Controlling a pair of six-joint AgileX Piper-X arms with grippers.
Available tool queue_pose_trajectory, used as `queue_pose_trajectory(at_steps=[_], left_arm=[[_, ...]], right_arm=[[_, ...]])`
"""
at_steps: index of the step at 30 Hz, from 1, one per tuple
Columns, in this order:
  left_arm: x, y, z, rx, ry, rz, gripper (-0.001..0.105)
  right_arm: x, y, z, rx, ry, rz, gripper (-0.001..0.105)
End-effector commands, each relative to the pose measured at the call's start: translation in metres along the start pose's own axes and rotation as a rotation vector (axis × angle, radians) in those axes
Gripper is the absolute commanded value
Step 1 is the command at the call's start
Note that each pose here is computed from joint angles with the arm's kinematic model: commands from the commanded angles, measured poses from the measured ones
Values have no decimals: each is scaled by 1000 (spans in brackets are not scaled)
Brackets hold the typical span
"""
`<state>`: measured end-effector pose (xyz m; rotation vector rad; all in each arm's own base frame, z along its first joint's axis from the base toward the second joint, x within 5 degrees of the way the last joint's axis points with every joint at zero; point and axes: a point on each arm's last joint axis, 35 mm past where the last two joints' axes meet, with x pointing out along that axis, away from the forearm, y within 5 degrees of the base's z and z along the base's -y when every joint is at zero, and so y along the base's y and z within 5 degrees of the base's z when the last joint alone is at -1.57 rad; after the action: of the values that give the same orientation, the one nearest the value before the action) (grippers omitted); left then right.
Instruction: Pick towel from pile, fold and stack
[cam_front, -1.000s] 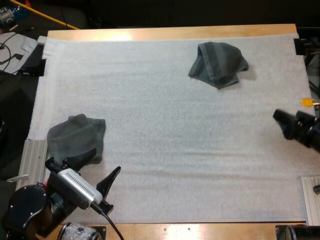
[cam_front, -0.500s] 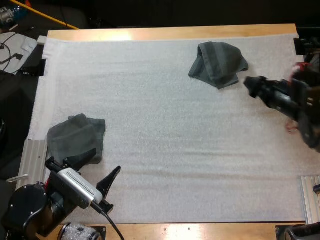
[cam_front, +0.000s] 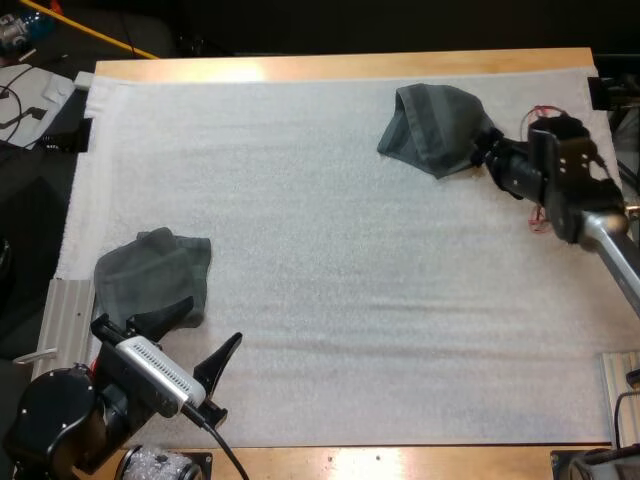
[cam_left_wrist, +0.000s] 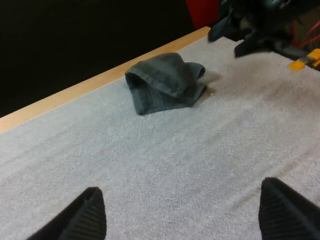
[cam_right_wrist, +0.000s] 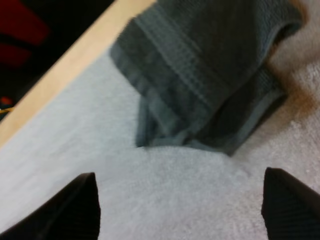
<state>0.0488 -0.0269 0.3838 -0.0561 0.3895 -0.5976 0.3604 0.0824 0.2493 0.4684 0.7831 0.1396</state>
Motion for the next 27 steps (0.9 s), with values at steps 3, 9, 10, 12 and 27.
queue_pose_trajectory(at_steps=[3,9,10,12,27], left_arm=[[-1,-1,3,-9,-12,-6,61],[0,-1,3,-15,-9,-7,62],[0,-1,3,-15,-8,-8,62],[0,-1,3,-16,-8,-9,62],[-1,-1,2,-21,-5,-11,62]], right_arm=[[43,-5,6,60,7,-19,65],[82,-10,11,97,6,-33,66],[89,-12,12,106,7,-38,65],[101,-13,13,116,8,-44,65],[135,-12,13,163,54,-28,10]])
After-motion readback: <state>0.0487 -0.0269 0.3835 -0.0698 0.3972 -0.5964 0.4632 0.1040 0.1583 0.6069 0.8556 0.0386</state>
